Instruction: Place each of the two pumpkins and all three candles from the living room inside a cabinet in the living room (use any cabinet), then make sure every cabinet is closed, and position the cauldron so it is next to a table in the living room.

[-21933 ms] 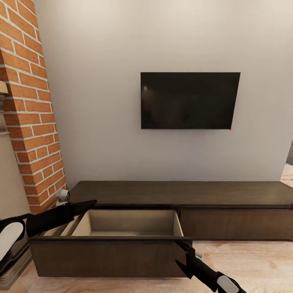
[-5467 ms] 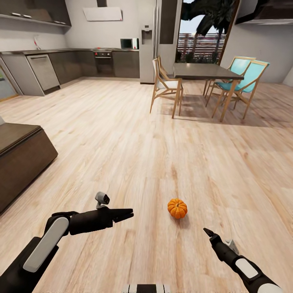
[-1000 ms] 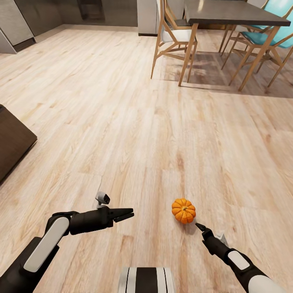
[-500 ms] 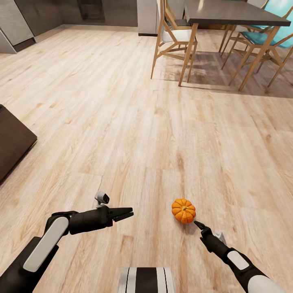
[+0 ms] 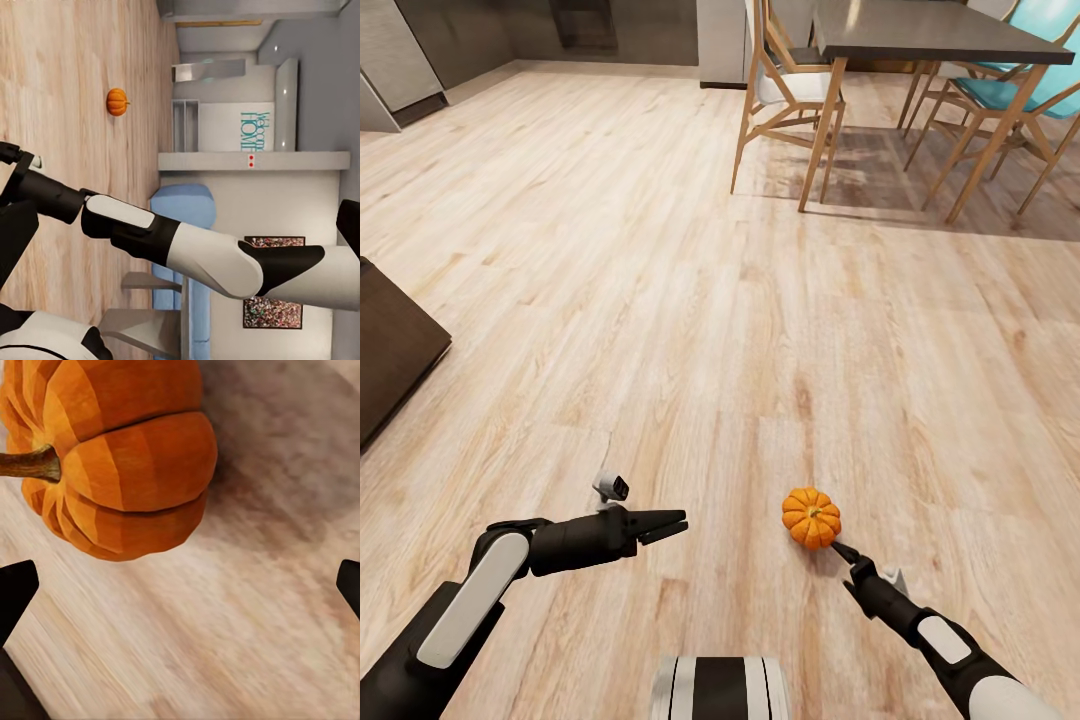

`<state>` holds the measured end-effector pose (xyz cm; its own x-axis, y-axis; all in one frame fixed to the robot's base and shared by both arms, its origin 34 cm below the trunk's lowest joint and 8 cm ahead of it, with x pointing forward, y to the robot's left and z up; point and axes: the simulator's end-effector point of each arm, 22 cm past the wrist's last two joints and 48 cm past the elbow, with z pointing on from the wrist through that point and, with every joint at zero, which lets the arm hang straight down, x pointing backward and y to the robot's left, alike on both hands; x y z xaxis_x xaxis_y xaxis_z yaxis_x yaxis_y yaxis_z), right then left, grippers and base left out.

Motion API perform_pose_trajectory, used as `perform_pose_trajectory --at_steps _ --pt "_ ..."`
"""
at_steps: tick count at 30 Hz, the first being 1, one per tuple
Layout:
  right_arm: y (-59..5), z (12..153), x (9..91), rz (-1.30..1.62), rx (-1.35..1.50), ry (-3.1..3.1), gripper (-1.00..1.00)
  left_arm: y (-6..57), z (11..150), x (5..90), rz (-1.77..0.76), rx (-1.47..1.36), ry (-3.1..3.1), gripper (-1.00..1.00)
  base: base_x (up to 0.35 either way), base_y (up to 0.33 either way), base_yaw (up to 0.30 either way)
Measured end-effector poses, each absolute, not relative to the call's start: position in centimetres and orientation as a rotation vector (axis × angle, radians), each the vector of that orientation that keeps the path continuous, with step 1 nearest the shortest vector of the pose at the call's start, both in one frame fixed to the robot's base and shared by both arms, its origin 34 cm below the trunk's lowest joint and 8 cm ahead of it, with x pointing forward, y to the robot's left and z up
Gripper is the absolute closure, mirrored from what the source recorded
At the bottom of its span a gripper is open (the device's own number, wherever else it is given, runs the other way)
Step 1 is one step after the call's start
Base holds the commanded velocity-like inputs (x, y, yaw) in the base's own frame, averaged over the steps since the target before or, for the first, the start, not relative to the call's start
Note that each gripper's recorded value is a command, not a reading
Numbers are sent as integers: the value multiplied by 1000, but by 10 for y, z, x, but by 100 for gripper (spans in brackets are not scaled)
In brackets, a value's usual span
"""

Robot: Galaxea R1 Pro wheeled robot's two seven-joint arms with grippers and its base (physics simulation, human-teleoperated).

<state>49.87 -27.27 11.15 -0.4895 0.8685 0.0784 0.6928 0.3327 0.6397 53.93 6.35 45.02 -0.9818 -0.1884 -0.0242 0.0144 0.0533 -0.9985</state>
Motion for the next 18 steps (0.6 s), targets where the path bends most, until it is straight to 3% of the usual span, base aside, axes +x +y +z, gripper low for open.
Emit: perform_pose_trajectory --at_steps 18 --pt "-270 128 515 1005 1350 2234 -100 63 450 539 -2057 -180 2168 -100 1 0 0"
